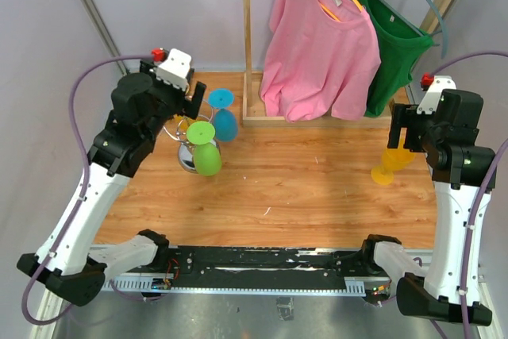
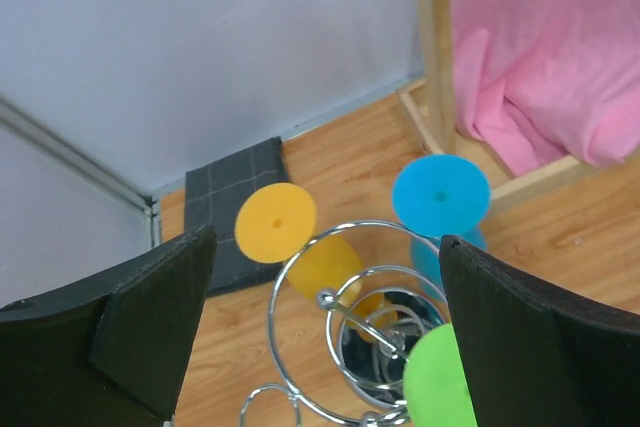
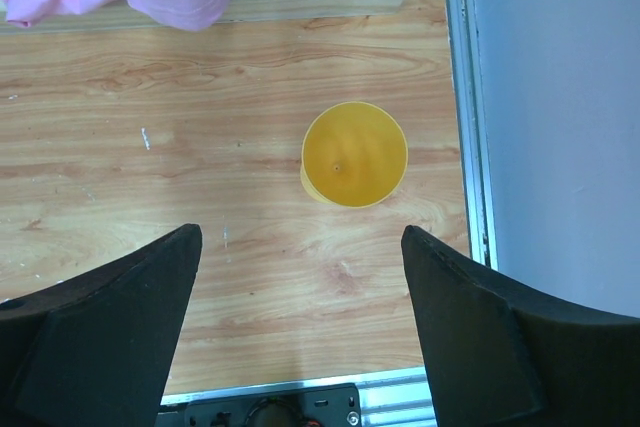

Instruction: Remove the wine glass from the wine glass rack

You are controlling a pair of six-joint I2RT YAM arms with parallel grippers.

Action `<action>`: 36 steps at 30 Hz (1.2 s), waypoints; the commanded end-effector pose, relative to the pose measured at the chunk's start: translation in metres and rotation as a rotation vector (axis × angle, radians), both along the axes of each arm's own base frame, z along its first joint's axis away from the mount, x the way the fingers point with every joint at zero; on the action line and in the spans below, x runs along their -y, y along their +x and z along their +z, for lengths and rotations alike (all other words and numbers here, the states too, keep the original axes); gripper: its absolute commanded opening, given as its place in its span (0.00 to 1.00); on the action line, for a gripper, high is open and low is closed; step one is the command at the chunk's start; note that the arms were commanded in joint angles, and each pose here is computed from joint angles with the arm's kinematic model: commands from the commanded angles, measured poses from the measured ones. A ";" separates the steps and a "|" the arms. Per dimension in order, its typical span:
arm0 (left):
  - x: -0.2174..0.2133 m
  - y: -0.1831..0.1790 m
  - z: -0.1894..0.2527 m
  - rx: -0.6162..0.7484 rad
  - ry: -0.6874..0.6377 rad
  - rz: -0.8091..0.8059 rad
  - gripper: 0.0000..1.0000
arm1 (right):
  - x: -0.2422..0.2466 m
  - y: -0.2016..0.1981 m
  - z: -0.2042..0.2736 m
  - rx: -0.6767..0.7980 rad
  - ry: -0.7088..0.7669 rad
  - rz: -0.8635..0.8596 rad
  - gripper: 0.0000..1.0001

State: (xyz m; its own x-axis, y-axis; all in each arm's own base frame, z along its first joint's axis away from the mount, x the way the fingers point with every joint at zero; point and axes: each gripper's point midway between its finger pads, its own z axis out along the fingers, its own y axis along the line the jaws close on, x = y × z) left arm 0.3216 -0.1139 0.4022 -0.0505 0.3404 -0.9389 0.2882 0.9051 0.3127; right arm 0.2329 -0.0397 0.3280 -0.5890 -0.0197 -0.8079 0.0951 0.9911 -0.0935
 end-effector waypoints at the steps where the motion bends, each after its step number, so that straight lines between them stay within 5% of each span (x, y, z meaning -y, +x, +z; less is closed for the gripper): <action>1: -0.023 0.010 0.023 0.020 -0.111 0.035 0.98 | -0.004 0.001 0.001 0.009 0.038 0.001 0.83; 12: -0.111 0.062 0.058 -0.023 -0.384 0.174 0.96 | -0.008 0.002 -0.003 0.000 0.052 0.024 0.84; 24: -0.105 0.082 -0.011 -0.416 -1.002 0.013 0.91 | -0.010 0.000 -0.002 -0.002 0.059 0.033 0.85; 28: -0.100 0.086 -0.027 -0.450 -1.103 -0.003 0.91 | -0.015 -0.002 -0.003 -0.005 0.069 0.057 0.88; 30: -0.098 0.086 -0.037 -0.472 -1.157 0.002 0.90 | -0.021 -0.003 -0.002 0.003 0.086 0.088 1.00; 36: -0.098 0.092 -0.064 -0.493 -1.254 0.020 0.91 | -0.041 -0.002 0.009 0.064 0.141 0.182 0.99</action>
State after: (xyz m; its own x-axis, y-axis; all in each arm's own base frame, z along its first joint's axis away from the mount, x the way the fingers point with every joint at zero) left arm 0.4138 -0.0097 0.3174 -0.4940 -0.7003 -0.5153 0.0437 0.5719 -0.8191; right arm 0.2329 -0.0133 0.3282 -0.5763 -0.0112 -0.8172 -0.0176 0.9998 -0.0013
